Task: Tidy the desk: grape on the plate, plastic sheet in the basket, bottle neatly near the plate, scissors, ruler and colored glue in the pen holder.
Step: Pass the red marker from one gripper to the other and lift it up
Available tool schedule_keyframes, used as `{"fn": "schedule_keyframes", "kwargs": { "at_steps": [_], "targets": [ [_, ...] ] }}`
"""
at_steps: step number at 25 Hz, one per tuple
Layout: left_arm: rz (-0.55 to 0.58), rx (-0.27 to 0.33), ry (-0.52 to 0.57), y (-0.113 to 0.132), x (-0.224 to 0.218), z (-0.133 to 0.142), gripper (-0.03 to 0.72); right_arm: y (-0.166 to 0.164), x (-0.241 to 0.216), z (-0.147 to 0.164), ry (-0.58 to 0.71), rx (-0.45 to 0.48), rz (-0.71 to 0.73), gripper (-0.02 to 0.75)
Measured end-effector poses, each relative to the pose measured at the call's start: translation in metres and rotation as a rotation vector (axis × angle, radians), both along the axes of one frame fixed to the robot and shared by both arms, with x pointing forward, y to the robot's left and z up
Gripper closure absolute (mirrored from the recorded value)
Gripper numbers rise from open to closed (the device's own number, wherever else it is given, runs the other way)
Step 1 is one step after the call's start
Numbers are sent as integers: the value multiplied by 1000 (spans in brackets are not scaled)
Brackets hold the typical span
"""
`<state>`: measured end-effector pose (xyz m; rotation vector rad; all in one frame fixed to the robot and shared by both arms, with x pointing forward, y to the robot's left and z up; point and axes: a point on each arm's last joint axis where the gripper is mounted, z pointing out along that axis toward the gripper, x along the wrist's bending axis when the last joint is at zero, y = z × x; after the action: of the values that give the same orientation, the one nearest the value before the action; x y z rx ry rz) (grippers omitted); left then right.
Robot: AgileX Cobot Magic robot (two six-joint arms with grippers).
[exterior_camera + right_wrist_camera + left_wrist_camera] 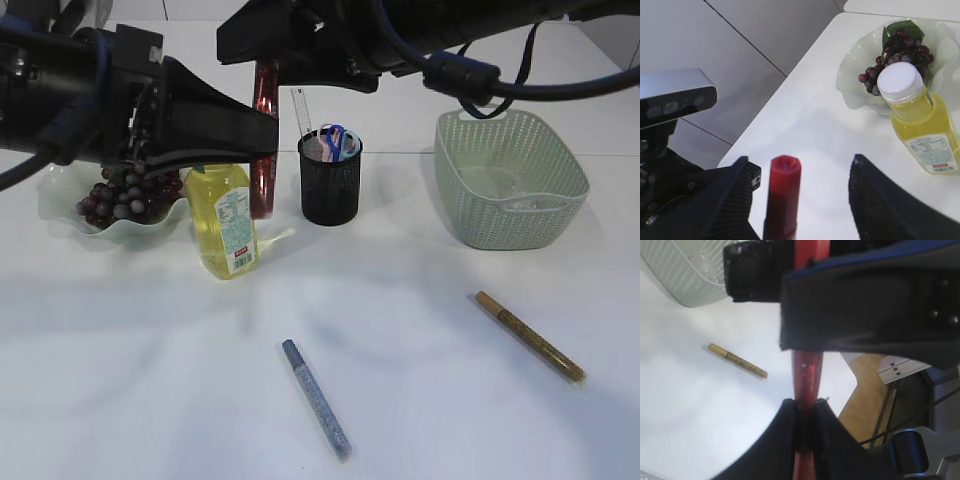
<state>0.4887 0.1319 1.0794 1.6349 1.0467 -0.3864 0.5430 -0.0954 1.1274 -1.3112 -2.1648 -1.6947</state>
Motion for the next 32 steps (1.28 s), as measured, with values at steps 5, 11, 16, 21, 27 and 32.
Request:
{"fn": "schedule_keyframes", "kwargs": {
  "at_steps": [5, 11, 16, 21, 27, 32],
  "targets": [
    [11, -1, -5, 0, 1, 0, 637, 0, 0, 0, 2, 0, 4, 372],
    [40, 10, -14, 1, 4, -1, 637, 1, -2, 0, 12, 3, 20, 549],
    [40, 10, -14, 1, 4, -1, 637, 1, -2, 0, 13, 5, 23, 566],
    [44, 11, -15, 1, 4, -1, 627, 1, -2, 0, 10, 3, 24, 567],
    [57, 15, -18, 1, 5, -2, 431, 1, -2, 0, 0, -6, 29, 569],
    [59, 15, -19, 2, 5, -2, 250, 1, -2, 0, -2, -7, 30, 574]
  ]
}}
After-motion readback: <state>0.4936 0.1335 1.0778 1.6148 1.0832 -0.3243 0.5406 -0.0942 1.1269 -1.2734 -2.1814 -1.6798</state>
